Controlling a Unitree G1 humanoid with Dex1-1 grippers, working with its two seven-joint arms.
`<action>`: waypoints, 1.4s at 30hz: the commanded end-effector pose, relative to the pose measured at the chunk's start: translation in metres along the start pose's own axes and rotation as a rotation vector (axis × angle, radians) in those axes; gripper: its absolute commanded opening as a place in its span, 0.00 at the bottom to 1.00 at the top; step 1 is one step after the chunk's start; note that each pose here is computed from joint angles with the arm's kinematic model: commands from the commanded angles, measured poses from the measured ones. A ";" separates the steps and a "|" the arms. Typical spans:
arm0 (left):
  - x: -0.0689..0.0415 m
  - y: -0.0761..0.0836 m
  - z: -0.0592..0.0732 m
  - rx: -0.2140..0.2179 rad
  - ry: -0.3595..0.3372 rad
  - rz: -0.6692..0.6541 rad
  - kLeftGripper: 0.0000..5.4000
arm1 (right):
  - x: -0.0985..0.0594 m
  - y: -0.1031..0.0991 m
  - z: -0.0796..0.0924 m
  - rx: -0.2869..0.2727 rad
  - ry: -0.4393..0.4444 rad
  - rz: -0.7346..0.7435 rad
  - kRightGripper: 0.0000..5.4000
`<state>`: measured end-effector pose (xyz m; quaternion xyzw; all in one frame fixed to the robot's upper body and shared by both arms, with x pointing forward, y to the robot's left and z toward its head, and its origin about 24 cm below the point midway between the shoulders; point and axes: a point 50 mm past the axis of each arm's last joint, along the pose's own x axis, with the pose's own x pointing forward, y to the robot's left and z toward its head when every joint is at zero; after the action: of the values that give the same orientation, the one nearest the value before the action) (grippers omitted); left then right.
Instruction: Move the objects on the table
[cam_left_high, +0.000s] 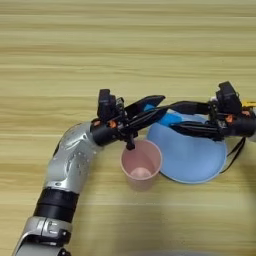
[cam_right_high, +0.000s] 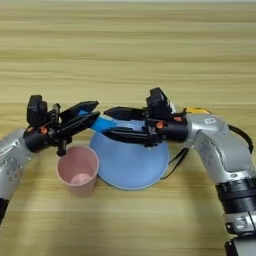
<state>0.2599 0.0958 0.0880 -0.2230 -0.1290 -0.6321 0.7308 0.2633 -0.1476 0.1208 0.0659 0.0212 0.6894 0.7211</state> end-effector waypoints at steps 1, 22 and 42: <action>0.001 0.001 0.000 -0.002 0.011 0.000 0.25 | 0.001 -0.001 0.009 -0.030 -0.005 0.005 0.61; -0.004 0.006 0.003 0.020 0.008 0.029 0.25 | -0.027 -0.024 0.050 -0.092 -0.295 -0.267 1.00; -0.008 0.059 -0.002 0.212 0.114 0.499 0.25 | -0.044 -0.053 0.042 -0.107 -0.356 -0.563 1.00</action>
<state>0.3083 0.1093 0.0713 -0.1572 -0.1005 -0.4438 0.8765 0.3163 -0.1983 0.1475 0.1459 -0.1131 0.4400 0.8788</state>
